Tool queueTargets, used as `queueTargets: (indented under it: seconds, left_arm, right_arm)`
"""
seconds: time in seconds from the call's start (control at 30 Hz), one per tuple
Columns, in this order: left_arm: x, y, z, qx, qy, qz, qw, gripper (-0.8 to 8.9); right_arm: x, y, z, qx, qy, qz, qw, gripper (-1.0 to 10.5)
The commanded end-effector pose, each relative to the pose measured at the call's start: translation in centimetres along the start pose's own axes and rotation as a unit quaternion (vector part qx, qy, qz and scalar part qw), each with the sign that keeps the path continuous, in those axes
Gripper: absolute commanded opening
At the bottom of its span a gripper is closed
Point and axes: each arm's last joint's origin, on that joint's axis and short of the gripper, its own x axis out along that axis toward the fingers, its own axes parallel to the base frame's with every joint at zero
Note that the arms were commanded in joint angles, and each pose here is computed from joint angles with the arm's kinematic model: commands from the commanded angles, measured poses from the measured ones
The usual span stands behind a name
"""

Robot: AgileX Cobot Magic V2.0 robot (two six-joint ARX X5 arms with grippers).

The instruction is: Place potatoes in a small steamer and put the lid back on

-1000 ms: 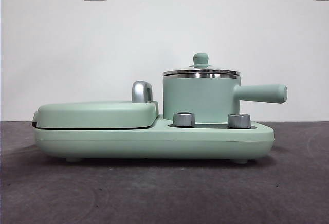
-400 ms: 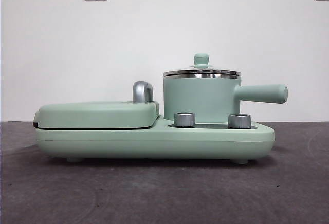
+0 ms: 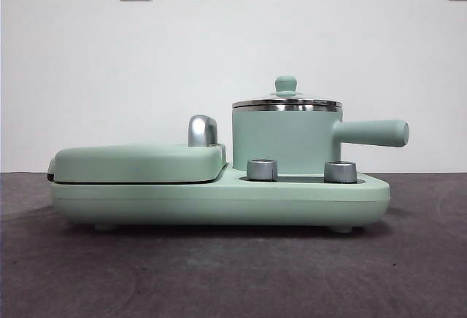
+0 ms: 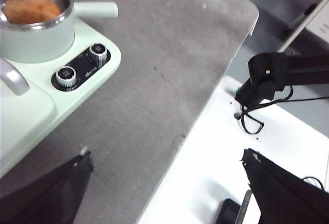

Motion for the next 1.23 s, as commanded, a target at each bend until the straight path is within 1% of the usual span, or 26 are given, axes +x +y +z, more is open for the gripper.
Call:
queueTargets:
  seconds: [0.03,0.07,0.1,0.13,0.17,0.27,0.5,0.8,0.97,1.03,1.1,1.23]
  left_arm:
    - [-1.0,-0.3,-0.1,0.0,-0.029,0.017,0.999,4.2]
    - [-1.3,-0.4,-0.2,0.003,-0.037,0.026,0.999,3.16]
    - [-1.7,-0.5,-0.3,0.006,-0.043,0.032,0.999,1.54]
    - [-1.9,-0.6,-0.4,0.01,-0.048,0.035,0.998,-0.07]
    - [-2.1,-0.6,-0.5,0.011,-0.052,0.04,0.998,0.28]
    - [-2.5,-0.7,-0.9,-0.003,-0.053,0.056,0.997,0.16]
    - [-3.4,-1.0,-1.5,0.002,-0.062,0.056,0.996,0.19]
    - [-3.5,-1.0,-1.5,0.002,-0.063,0.056,0.996,0.19]
    - [-3.7,-0.8,-1.7,-0.009,-0.072,0.073,0.995,0.19]
    - [-3.4,-0.2,-1.9,-0.017,-0.085,0.098,0.991,0.19]
    - [-2.8,0.7,-2.6,-0.03,-0.112,0.135,0.984,0.19]
    - [-0.4,3.4,-5.4,-0.043,-0.179,0.207,0.961,0.19]
  right_arm:
    - [0.0,0.1,0.3,0.002,-0.005,0.004,1.0,4.5]
    - [0.0,0.1,0.3,0.002,-0.005,0.005,1.0,3.2]
    - [0.0,0.1,0.3,0.001,-0.005,0.004,1.0,1.2]
    - [0.0,0.1,0.3,-0.001,-0.005,0.004,1.0,-0.3]
    - [0.0,0.1,0.4,-0.002,-0.007,0.002,1.0,0.3]
    - [0.0,0.1,0.5,-0.004,-0.013,0.002,1.0,0.3]
    - [-0.1,0.1,0.5,-0.005,-0.013,0.002,1.0,0.3]
    - [-0.1,0.1,0.5,-0.005,-0.014,0.002,1.0,0.3]
    - [-0.1,0.1,0.5,-0.005,-0.014,0.002,1.0,0.3]
    - [-0.1,0.1,0.5,-0.005,-0.014,0.002,1.0,0.3]
    - [-0.1,0.1,0.5,-0.005,-0.013,0.002,1.0,0.3]
    - [-0.1,0.1,0.5,-0.005,-0.014,0.002,1.0,0.3]
